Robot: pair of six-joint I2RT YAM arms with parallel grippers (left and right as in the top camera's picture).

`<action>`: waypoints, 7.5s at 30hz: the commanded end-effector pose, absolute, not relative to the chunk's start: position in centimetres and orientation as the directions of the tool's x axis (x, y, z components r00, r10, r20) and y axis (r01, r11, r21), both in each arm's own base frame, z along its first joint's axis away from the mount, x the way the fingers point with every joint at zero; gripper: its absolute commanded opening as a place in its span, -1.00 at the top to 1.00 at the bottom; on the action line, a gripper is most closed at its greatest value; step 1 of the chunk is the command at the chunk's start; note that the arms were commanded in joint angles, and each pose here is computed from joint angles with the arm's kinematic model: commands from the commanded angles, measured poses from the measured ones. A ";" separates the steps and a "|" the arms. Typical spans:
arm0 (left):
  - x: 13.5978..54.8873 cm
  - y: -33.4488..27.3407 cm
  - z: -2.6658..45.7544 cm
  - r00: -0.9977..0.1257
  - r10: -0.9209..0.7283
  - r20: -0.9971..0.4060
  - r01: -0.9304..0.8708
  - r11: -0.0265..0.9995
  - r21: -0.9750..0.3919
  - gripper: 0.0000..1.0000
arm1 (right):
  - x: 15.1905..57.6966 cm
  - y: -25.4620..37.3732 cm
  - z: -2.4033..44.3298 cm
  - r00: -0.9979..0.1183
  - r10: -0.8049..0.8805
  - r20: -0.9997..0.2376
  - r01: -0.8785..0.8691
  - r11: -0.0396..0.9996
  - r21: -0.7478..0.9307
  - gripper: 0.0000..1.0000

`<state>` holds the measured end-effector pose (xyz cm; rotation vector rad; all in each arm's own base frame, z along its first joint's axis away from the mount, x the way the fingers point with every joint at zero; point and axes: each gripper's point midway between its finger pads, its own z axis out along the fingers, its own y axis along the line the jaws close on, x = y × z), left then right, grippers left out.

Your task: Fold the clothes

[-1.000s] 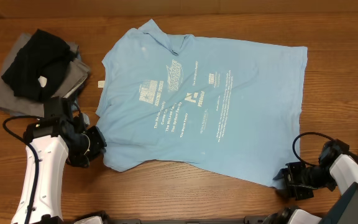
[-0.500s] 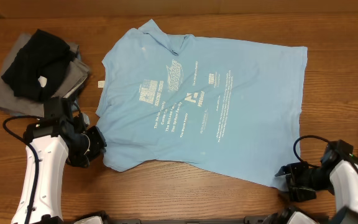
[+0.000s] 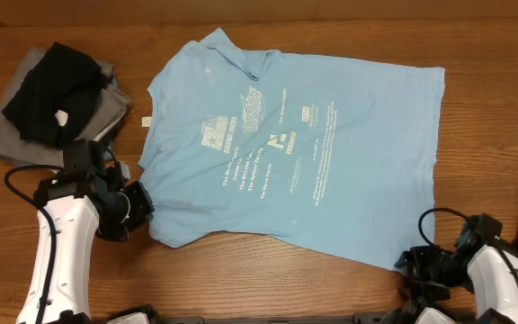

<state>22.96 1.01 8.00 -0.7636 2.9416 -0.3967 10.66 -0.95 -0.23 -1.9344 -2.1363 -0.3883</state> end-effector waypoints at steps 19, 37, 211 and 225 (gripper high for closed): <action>23.2 1.2 8.3 -0.887 -0.460 -0.026 -0.438 0.859 -0.263 0.82 | 12.8 -3.4 -0.4 -0.148 0.964 0.222 0.986 0.127 0.108 0.74; 23.3 1.0 8.3 -0.898 -0.438 -0.031 -0.415 0.869 -0.270 0.79 | 13.7 -4.0 0.8 -0.227 0.953 0.202 0.970 0.202 0.137 0.92; 33.7 3.2 2.3 -0.947 -0.112 -0.301 -0.107 0.994 -0.033 0.92 | 27.5 -2.0 6.8 -0.732 0.681 -0.032 0.598 0.664 0.449 0.26; 33.9 3.2 2.6 -0.946 -0.109 -0.304 -0.104 0.994 -0.033 0.90 | 26.4 -3.5 0.9 -0.599 0.794 0.108 0.783 0.551 0.289 0.17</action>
